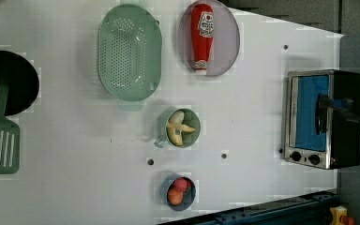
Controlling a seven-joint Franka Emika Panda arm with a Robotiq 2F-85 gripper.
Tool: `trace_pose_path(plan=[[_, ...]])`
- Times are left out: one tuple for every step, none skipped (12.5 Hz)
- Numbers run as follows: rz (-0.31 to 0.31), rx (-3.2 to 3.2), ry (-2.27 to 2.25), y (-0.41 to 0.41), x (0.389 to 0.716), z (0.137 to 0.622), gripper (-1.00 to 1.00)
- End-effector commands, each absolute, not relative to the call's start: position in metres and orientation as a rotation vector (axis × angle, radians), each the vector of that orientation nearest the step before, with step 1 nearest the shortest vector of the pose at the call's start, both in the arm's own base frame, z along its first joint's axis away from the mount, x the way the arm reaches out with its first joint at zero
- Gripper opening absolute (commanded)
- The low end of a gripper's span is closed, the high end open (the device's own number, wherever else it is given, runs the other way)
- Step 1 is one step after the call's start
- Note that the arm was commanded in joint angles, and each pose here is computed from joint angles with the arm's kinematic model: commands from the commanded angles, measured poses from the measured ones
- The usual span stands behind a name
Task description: Pick Banana and place it in mug.
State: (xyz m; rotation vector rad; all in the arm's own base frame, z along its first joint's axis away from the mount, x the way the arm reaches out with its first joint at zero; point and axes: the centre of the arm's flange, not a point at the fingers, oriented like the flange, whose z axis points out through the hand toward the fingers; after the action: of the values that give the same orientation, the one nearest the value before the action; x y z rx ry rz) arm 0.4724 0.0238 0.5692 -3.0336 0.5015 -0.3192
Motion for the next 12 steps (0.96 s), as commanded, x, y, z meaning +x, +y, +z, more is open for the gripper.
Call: trace_pose_path(plan=[[-0.175, -3.016, 0.712, -0.026, 0.479, 0.559, 1.00], [-0.150, -2.994, 0.788, -0.039, 0.477, 0.567, 1.00], [-0.140, -2.950, 0.925, -0.050, 0.477, 0.576, 1.00], [-0.129, -2.899, 1.076, -0.058, 0.475, 0.584, 1.00], [-0.073, -2.864, 1.191, -0.059, 0.471, 0.588, 1.00], [-0.038, -2.859, 1.230, -0.057, 0.469, 0.589, 1.00], [-0.042, -2.862, 1.242, -0.056, 0.470, 0.592, 1.00], [-0.057, -2.869, 1.240, -0.056, 0.470, 0.597, 1.00], [-0.048, -2.878, 1.241, -0.056, 0.469, 0.598, 1.00], [-0.033, -2.882, 1.243, -0.056, 0.468, 0.597, 1.00], [-0.020, -2.885, 1.243, -0.055, 0.467, 0.596, 1.00], [-0.011, -2.887, 1.243, -0.055, 0.467, 0.595, 1.00]])
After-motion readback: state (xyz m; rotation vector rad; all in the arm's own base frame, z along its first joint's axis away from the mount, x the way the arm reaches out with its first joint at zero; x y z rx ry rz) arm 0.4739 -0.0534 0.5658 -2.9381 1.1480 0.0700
